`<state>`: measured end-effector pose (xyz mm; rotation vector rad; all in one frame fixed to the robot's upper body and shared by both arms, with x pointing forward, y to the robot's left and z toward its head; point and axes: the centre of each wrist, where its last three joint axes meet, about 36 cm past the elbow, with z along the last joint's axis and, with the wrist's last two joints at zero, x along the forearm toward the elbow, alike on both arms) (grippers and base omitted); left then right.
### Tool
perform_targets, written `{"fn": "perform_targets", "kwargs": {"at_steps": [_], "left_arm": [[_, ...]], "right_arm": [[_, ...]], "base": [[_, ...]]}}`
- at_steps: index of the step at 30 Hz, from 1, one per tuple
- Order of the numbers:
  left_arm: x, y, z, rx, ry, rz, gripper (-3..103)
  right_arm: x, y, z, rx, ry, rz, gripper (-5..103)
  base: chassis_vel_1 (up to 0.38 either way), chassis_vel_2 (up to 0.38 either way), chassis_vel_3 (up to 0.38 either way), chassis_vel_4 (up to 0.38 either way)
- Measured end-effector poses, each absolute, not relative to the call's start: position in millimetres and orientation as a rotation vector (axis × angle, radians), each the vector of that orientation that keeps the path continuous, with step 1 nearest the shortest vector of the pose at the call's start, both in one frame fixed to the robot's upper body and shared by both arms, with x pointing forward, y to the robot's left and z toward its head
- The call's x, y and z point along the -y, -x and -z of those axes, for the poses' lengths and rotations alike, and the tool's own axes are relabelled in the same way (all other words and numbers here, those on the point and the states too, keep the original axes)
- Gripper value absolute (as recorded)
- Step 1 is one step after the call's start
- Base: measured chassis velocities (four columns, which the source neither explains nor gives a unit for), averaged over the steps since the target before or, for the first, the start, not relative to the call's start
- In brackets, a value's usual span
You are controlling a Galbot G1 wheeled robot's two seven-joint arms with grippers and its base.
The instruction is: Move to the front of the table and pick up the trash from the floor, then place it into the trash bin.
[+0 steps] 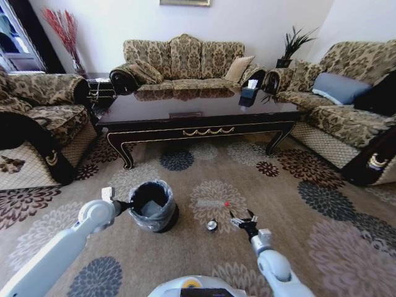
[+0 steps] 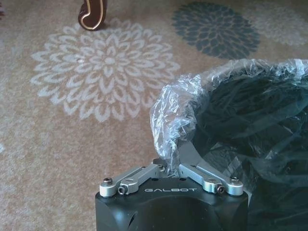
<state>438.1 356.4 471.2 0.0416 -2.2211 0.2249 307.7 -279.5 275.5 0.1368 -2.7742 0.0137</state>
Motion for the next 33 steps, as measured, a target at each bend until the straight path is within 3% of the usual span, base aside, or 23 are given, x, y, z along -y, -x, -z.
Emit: {"fn": "perform_targets", "kwargs": {"at_steps": [18,33], "left_arm": [[-345,-430,-488,2.255,0.02,-0.217,0],[-349,-418,-485,2.246,0.003,-0.217,0]], "right_arm": [[252,-311,-206,2.632,-0.106,0.059,100],[218,-326,-218,2.52,-0.015,0.509,100]], "base": [[0.0,0.0,0.0,0.0],[0.0,0.0,0.0,0.0]]}}
